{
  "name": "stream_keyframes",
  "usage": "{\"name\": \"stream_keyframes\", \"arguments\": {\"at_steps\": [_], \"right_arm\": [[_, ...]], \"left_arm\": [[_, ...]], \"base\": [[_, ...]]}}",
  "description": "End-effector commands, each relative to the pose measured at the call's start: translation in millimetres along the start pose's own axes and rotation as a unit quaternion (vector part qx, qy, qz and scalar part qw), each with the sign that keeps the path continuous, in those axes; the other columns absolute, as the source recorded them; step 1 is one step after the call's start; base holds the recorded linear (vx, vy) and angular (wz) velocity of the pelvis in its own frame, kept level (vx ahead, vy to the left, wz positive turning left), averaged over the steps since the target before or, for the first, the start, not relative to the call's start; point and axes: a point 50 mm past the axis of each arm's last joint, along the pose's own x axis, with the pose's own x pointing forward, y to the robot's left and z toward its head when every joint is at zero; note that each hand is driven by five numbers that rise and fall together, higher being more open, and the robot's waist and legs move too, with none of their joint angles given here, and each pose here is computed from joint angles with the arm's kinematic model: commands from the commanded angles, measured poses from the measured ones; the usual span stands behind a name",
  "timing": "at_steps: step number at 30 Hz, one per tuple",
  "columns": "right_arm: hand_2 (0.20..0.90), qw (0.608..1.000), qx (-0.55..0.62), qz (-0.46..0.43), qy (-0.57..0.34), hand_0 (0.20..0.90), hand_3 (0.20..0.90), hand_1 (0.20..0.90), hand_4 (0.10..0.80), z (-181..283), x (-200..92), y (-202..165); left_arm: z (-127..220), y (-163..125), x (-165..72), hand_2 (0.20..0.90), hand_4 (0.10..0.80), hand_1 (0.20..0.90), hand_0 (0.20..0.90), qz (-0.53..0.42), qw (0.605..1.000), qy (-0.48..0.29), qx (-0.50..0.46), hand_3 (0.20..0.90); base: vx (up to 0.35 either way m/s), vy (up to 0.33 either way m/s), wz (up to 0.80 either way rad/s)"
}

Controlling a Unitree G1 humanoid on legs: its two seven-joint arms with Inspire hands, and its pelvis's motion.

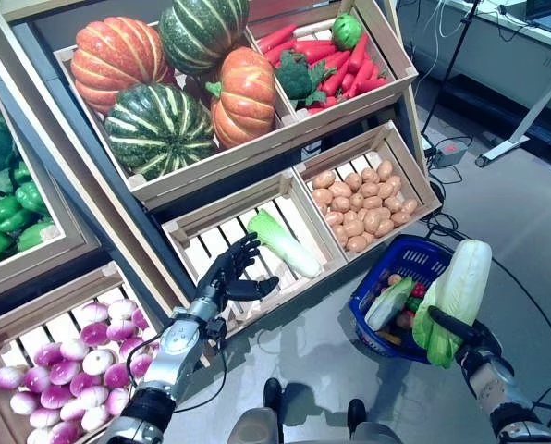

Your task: Put vegetables into the basket

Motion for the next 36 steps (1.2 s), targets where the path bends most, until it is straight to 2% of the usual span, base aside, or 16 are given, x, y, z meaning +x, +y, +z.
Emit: {"name": "stream_keyframes", "arguments": {"at_steps": [1,4,8,11,16,20,23,30,36], "right_arm": [[0.300,0.996,0.031,0.013,-0.081,0.300,0.300,0.300,0.400,30.9,3.5,7.3],[0.300,0.996,0.040,0.020,-0.081,0.300,0.300,0.300,0.400,35.7,8.8,25.0],[0.300,0.996,0.015,0.038,-0.082,0.300,0.300,0.300,0.400,47.3,14.7,49.1],[0.300,0.996,-0.010,0.037,-0.076,0.300,0.300,0.300,0.400,53.5,16.0,48.5],[0.300,0.998,-0.025,0.009,-0.058,0.300,0.300,0.300,0.400,52.8,15.4,26.8],[0.300,0.998,-0.015,-0.007,-0.058,0.300,0.300,0.300,0.400,58.0,16.8,21.1],[0.300,0.997,-0.007,-0.010,-0.070,0.300,0.300,0.300,0.400,66.8,17.9,26.8],[0.300,0.993,0.015,0.000,-0.116,0.300,0.300,0.300,0.400,106.5,20.8,49.8],[0.300,0.991,0.013,0.016,-0.132,0.300,0.300,0.300,0.400,123.1,20.9,50.5]], "left_arm": [[56.8,11.2,16.1,0.900,0.800,0.900,0.900,0.004,0.991,-0.136,0.005,0.900],[68.5,12.6,20.9,0.900,0.800,0.900,0.900,0.005,0.988,-0.151,-0.003,0.900],[63.1,1.6,27.9,0.900,0.800,0.900,0.900,0.009,0.989,-0.144,-0.022,0.900],[58.7,-3.7,27.0,0.900,0.800,0.900,0.900,0.003,0.990,-0.137,-0.018,0.900],[55.8,-6.4,19.0,0.900,0.800,0.900,0.900,-0.014,0.991,-0.134,-0.003,0.900],[63.4,-5.8,18.5,0.900,0.800,0.900,0.900,-0.026,0.989,-0.145,0.024,0.900],[73.0,-5.2,21.2,0.900,0.800,0.900,0.900,-0.027,0.985,-0.159,0.058,0.900],[122.6,3.8,32.7,0.900,0.800,0.900,0.900,0.020,0.957,-0.259,0.128,0.900],[153.8,10.7,36.3,0.900,0.800,0.900,0.900,0.057,0.935,-0.307,0.167,0.900]], "base": [[0.177,-0.122,-0.33],[0.022,-0.253,-0.05],[0.037,-0.180,0.09],[0.110,-0.056,0.01],[0.133,-0.022,0.07],[0.050,-0.023,0.04],[-0.044,-0.019,0.15],[-0.202,0.020,0.10],[-0.121,0.078,0.04]]}}
